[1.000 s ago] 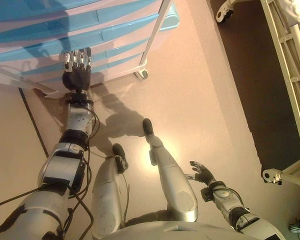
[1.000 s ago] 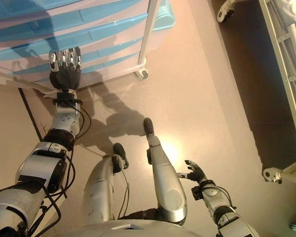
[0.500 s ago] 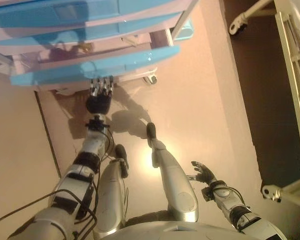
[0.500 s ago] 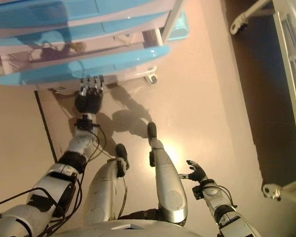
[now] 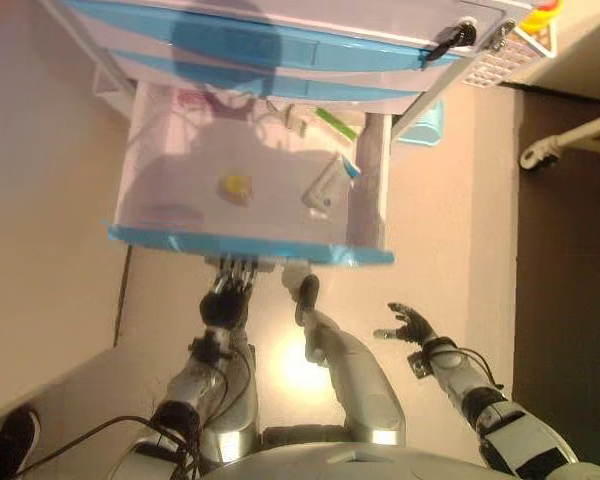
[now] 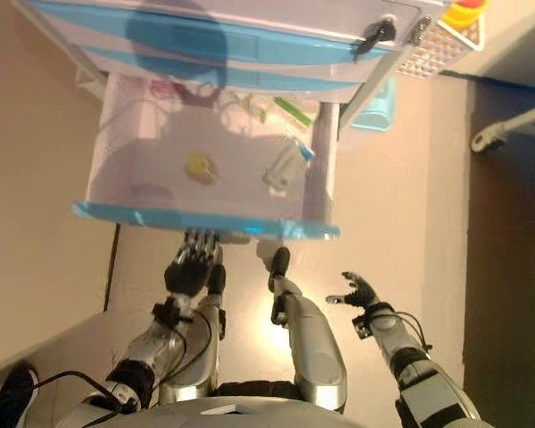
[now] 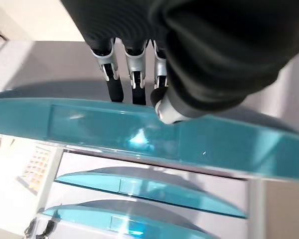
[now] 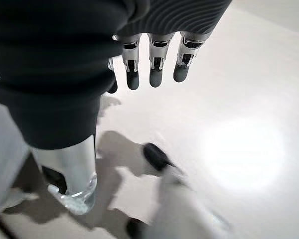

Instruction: Open the drawer and pick up the medicine

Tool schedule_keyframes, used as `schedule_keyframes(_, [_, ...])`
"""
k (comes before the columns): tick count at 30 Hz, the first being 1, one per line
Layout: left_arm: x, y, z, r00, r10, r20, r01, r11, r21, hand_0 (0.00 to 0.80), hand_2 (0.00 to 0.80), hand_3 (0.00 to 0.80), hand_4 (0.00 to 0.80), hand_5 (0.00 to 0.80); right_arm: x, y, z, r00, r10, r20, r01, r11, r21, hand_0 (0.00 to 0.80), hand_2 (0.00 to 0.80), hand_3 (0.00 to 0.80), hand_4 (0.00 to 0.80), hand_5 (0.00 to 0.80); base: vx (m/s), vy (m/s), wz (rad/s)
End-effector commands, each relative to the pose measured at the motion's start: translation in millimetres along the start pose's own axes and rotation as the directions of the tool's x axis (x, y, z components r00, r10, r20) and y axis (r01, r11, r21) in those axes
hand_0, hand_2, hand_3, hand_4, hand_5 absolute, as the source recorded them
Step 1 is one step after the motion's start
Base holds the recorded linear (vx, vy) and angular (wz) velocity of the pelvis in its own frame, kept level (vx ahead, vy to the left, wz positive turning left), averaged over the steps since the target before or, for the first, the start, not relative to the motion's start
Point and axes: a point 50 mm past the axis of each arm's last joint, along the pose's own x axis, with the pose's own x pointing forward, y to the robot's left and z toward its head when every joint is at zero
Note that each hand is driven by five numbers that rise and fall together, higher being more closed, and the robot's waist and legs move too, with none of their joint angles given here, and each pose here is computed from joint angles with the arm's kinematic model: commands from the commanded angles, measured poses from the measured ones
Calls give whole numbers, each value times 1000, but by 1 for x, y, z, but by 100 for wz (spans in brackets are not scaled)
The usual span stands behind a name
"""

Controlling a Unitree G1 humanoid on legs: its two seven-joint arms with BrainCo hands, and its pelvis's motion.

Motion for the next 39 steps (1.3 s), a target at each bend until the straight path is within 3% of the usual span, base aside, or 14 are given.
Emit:
schedule_keyframes(1, [-43,-6,22,989,-135,56,135,991,-3,800,800,800,800,800,-12,-21,-24,998,-27,-61,25,999,-44,0,0,0,0,0,29,-45,11])
schedule_keyframes(5, [-111,25,22,958,281,49,-280,960,-21,800,800,800,800,800,-16,-19,-36,995,-37,-89,36,999,-9,0,0,0,0,0,45,-8,19])
schedule_keyframes(9, [-152,38,30,825,563,51,-565,818,105,800,800,800,800,800,-23,-19,-49,991,-40,-127,41,999,6,0,0,0,0,0,83,71,10])
schedule_keyframes(10, [-157,40,34,788,612,70,-615,774,150,665,665,665,665,665,-24,-19,-53,990,-41,-138,42,999,6,0,0,0,0,0,91,106,17])
schedule_keyframes(11, [-161,42,37,750,657,78,-657,727,201,122,122,122,122,122,-26,-18,-57,988,-44,-148,45,999,4,0,0,0,0,0,99,87,14])
schedule_keyframes(12, [-168,45,43,675,730,112,-726,630,275,0,0,0,0,0,-28,-17,-61,985,-48,-166,49,999,1,0,0,0,0,0,102,84,11])
schedule_keyframes(14, [-177,50,51,517,844,140,-808,428,406,0,0,0,0,0,-33,-15,-72,974,-84,-209,80,996,-26,0,0,0,0,0,109,76,12])
schedule_keyframes(18, [-172,53,62,354,895,271,-775,119,620,0,0,0,0,0,-47,-18,-97,917,-216,-335,186,975,-119,0,0,0,0,0,105,71,8])
schedule_keyframes(20, [-162,51,69,319,879,353,-603,-99,791,0,0,0,0,0,-55,-24,-108,870,-304,-388,262,952,-158,0,0,0,0,0,89,54,0])
schedule_keyframes(23, [-136,48,71,378,824,421,-230,-357,905,0,0,0,0,0,-65,-39,-117,790,-435,-432,384,900,-204,0,0,0,0,0,58,64,-12])
schedule_keyframes(28, [-121,50,68,379,834,401,-84,-401,912,0,0,0,0,0,-75,-75,-109,656,-671,-346,648,736,-198,0,0,0,0,0,42,55,-26])
schedule_keyframes(32, [-134,55,59,326,873,364,-37,-373,927,0,0,0,0,0,-66,-112,-36,569,-821,49,820,562,-113,0,0,0,0,0,16,81,-30])
schedule_keyframes(35, [-150,58,52,257,905,338,-31,-342,939,0,0,0,0,0,-70,-118,43,509,-751,421,842,536,-63,0,0,0,0,0,2,104,-29])
schedule_keyframes(39, [-162,61,49,181,932,314,-45,-312,949,0,0,0,0,0,-89,-95,124,454,-442,774,769,633,-90,0,0,0,0,0,5,75,-18])
